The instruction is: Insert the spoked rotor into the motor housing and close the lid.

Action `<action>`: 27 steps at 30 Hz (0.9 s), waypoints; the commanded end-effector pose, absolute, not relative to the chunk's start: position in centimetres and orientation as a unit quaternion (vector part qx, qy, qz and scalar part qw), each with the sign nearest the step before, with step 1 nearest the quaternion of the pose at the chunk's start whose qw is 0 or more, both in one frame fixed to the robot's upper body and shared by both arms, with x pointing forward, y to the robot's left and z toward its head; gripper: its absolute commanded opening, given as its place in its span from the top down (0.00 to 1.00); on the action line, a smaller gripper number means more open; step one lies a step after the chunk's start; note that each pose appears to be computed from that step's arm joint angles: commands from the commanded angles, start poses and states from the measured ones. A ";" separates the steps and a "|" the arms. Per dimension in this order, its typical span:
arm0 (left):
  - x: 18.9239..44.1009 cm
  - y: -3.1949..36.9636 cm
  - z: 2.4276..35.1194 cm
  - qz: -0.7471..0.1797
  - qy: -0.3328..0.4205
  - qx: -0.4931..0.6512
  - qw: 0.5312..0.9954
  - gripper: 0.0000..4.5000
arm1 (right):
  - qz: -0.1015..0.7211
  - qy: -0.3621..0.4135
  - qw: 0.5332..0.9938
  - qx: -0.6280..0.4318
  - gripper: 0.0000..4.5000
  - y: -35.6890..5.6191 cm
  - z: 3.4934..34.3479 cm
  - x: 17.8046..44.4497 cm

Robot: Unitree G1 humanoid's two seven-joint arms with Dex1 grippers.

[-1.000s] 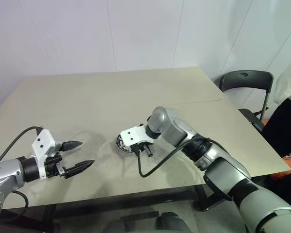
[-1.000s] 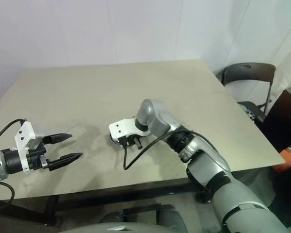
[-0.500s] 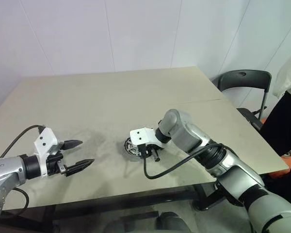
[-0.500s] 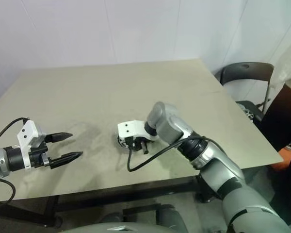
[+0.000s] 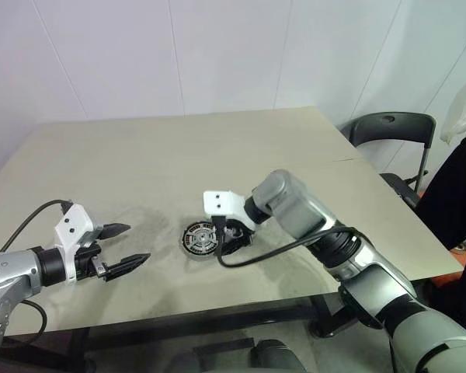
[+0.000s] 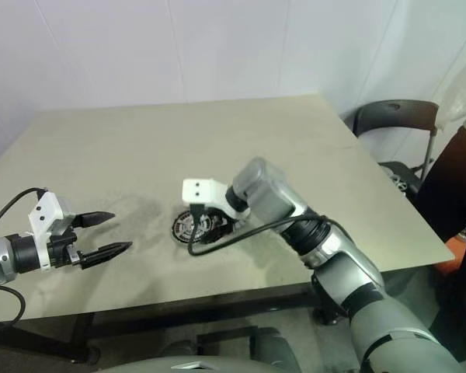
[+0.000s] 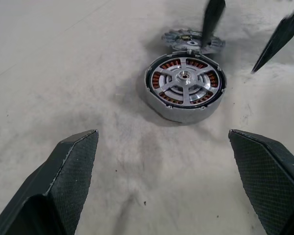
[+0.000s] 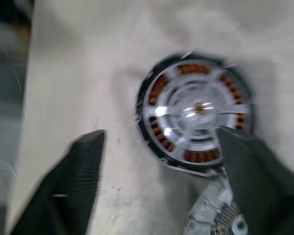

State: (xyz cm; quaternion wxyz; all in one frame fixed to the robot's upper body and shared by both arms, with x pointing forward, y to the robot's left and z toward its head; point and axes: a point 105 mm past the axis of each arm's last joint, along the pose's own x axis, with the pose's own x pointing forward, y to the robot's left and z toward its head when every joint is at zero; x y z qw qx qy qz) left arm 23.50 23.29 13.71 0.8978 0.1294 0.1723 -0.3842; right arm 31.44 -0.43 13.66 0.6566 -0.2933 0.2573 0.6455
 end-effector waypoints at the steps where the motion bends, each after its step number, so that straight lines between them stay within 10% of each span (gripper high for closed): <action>1: 23.7 23.1 14.3 -0.389 0.157 0.137 0.897 0.00 | 0.615 0.263 0.712 -0.215 0.02 -2.5 16.3 32.6; 10: 24.0 23.0 14.1 -0.392 0.156 0.134 0.896 0.00 | 0.503 0.358 0.785 0.040 0.02 -8.3 15.5 33.5; 27: 24.2 23.3 14.3 -0.390 0.160 0.135 0.897 0.00 | 0.423 0.463 0.706 0.330 0.02 -9.4 10.9 32.7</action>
